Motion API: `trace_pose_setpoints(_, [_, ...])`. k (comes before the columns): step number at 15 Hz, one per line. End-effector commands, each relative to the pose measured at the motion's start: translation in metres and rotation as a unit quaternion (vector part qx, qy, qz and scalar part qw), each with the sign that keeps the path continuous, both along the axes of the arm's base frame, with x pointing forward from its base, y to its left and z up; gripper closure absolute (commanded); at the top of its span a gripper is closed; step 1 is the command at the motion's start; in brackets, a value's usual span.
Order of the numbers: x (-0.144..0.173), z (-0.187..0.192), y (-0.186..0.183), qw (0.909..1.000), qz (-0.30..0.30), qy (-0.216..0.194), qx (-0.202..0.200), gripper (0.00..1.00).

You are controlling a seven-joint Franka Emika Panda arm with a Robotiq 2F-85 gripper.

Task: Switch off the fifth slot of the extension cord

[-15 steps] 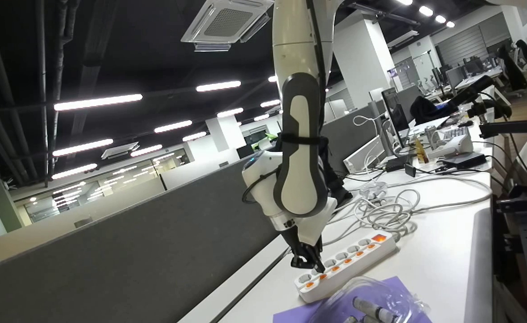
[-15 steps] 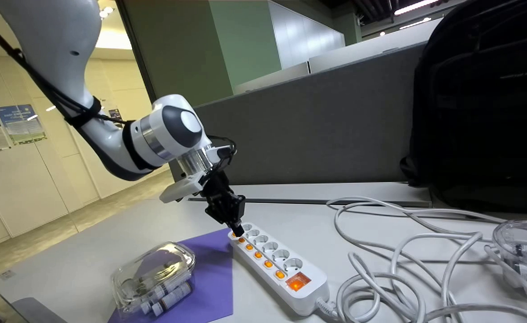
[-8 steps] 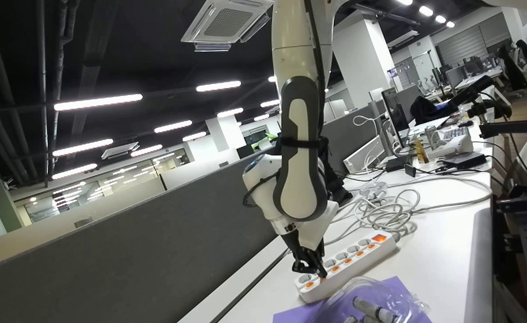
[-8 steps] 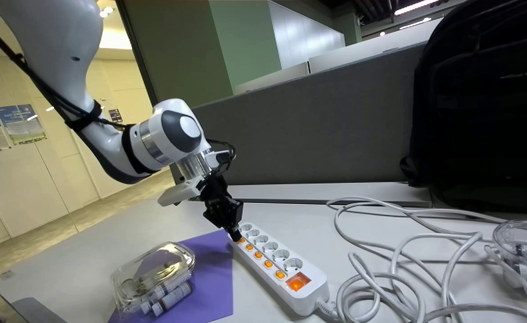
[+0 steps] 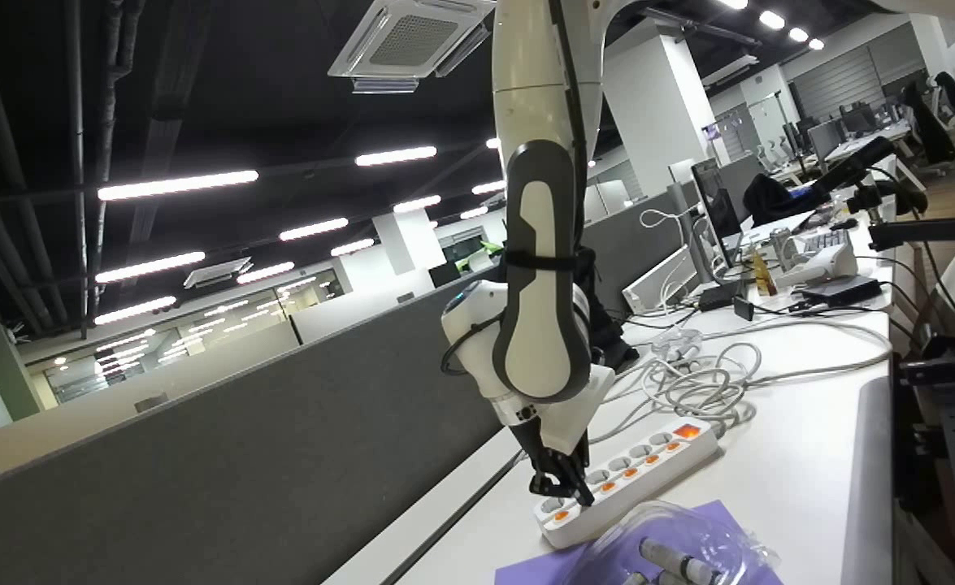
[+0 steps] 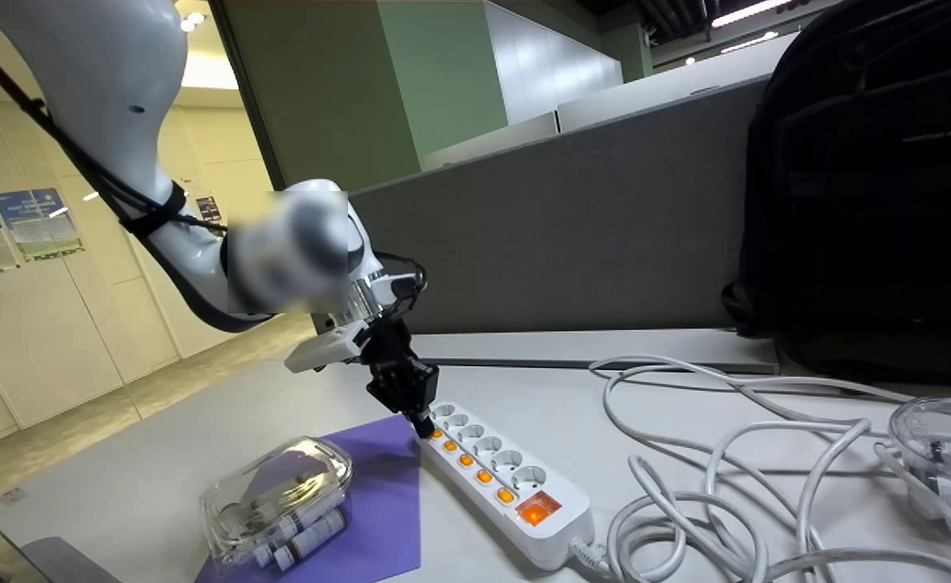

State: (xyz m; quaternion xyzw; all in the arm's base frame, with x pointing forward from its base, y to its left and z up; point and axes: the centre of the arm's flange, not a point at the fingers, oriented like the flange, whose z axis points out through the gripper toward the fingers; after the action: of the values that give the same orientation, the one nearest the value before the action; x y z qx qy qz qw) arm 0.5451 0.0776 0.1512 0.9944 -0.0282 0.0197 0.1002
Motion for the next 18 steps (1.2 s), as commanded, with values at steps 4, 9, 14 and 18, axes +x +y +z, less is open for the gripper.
trace_pose_setpoints(4, [0.005, 0.006, -0.002, 0.9998, -0.007, -0.016, 0.011, 1.0])
trace_pose_setpoints(9, [0.006, 0.003, -0.003, 0.9997, -0.014, -0.014, 0.012, 1.0])
trace_pose_setpoints(14, [0.008, -0.002, -0.009, 0.9994, -0.03, -0.012, 0.015, 1.0])
trace_pose_setpoints(18, [0.01, -0.007, -0.011, 0.9992, -0.038, -0.007, 0.013, 1.0])
